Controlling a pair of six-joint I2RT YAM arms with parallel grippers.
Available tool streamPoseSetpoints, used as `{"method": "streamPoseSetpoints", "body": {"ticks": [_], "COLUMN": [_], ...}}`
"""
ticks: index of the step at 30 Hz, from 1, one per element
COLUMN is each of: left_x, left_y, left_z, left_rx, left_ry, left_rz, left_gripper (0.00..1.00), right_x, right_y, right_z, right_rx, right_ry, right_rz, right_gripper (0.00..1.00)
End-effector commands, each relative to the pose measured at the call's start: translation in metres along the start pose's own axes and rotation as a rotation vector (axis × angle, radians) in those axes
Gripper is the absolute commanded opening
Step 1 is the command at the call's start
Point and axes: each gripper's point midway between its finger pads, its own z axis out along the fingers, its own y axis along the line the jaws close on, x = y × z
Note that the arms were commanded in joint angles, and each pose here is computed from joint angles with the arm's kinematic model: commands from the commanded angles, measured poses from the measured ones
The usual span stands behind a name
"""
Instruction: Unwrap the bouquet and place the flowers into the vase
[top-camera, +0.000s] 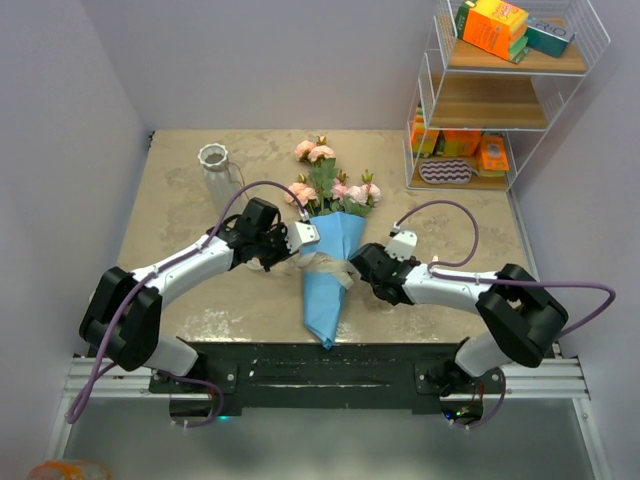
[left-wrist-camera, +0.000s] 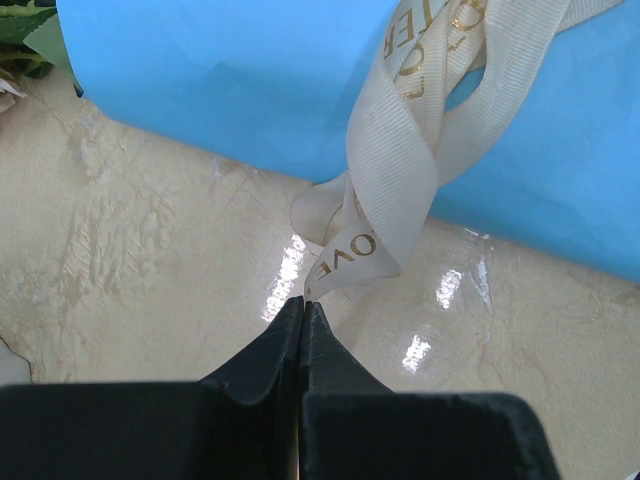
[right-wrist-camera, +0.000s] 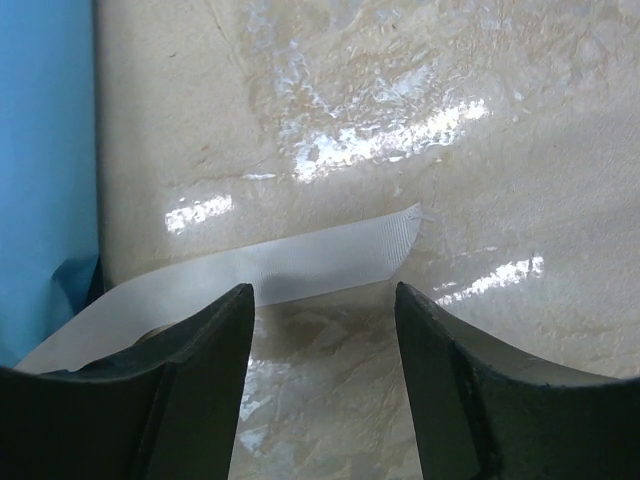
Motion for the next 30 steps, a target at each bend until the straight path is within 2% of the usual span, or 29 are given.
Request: {"method": "streamPoseSetpoints", "body": {"ticks": [1, 12, 19, 25, 29, 30], "left_x": [-0.009, -0.007, -0.008, -0.01, -0.011, -0.011], "left_y": [0.005, 0.002, 0.002, 0.003, 0.002, 0.003], "left_z": [-0.007, -0.009, -0.009, -0.012, -0.012, -0.012], "left_rx": [-0.016, -0.002, -0.002, -0.003, -0.003, -0.006], "left_ry": [-0.027, -0.028, -0.032, -0.037, -0.038, -0.04], "left_rz": [0.016, 0.028, 0.032, 0.04, 0.041, 0.041], "left_gripper": [0.0, 0.0, 0.0, 0.0, 0.0, 0.0], "right_x": [0.006, 0.007, 0.032, 0.043, 0.05, 0.052], "right_y": [0.005, 0.009, 0.01, 0.008, 0.005, 0.004], "right_z": [0.014, 0.026, 0.039, 0.044, 0.045, 0.045], "right_rx": [0.005, 0.026, 0.049, 0.072, 0.074, 0.074], "right_ry": [0.027, 0.037, 0.129, 0.16, 0.179, 0.184], "right_rz": [0.101, 0.17, 0.145, 0.119, 0.114, 0.114], "right_gripper": [0.63, 0.66, 0.65, 0.56, 0.43, 0.36]}}
